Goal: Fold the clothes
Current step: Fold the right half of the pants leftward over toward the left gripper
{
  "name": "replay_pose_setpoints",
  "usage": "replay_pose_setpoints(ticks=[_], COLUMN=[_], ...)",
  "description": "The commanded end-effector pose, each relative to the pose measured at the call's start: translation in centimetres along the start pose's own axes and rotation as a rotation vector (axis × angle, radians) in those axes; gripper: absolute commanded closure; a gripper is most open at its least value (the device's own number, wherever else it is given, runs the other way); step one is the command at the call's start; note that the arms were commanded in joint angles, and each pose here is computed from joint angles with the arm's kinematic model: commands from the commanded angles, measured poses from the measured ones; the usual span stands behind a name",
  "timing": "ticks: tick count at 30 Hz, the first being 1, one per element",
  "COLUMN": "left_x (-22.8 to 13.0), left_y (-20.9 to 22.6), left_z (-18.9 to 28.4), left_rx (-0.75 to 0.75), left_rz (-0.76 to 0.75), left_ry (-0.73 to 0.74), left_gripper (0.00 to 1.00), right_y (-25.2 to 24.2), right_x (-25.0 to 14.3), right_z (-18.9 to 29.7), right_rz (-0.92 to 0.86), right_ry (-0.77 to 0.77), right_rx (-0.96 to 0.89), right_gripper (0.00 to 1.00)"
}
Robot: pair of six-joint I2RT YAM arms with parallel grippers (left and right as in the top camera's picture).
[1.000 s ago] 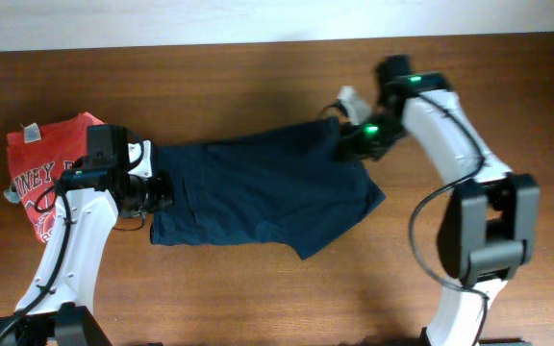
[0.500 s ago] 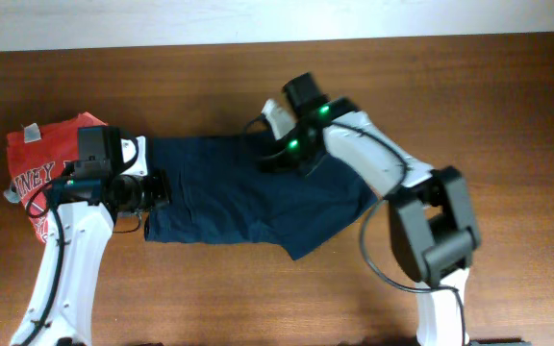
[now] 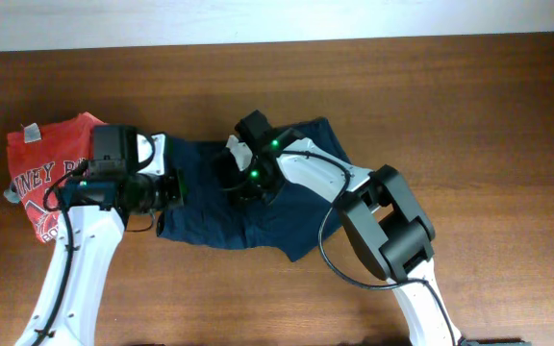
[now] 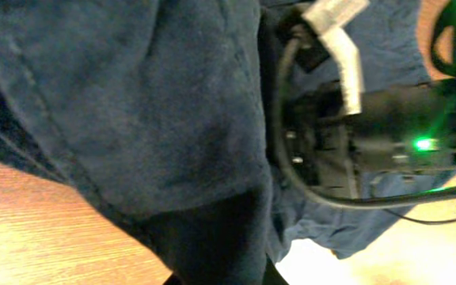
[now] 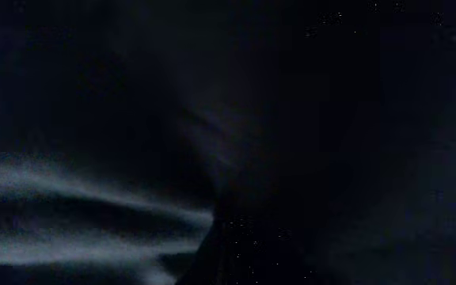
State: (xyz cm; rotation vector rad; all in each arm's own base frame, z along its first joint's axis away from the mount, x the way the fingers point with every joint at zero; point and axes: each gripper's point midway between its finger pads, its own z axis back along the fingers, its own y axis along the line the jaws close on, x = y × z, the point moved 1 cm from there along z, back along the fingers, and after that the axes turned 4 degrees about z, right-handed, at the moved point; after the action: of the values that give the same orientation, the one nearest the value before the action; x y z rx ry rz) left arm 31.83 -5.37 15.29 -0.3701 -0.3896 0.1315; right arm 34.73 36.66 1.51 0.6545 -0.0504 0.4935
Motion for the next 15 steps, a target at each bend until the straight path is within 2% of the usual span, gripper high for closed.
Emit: replay_pose_setpoints(ticks=[1, 6, 15], left_x=[2.3, 4.1, 4.3], left_y=[-2.2, -3.3, -2.9], left_z=[2.7, 4.6, 4.7], left_rx=[-0.055, -0.068, -0.043], left_rz=[-0.06, -0.083, -0.082], left_ry=[-0.092, -0.156, -0.165], left_gripper=[0.99, 0.99, 1.0], right_y=[0.6, 1.5, 1.9], right_x=[0.0, 0.4, 0.8], right_z=[-0.6, -1.0, -0.4], right_rz=[-0.037, -0.077, -0.077], right_ry=[0.002, -0.016, -0.027], right_rx=[-0.004, 0.008, 0.043], right_gripper=[0.96, 0.96, 0.95])
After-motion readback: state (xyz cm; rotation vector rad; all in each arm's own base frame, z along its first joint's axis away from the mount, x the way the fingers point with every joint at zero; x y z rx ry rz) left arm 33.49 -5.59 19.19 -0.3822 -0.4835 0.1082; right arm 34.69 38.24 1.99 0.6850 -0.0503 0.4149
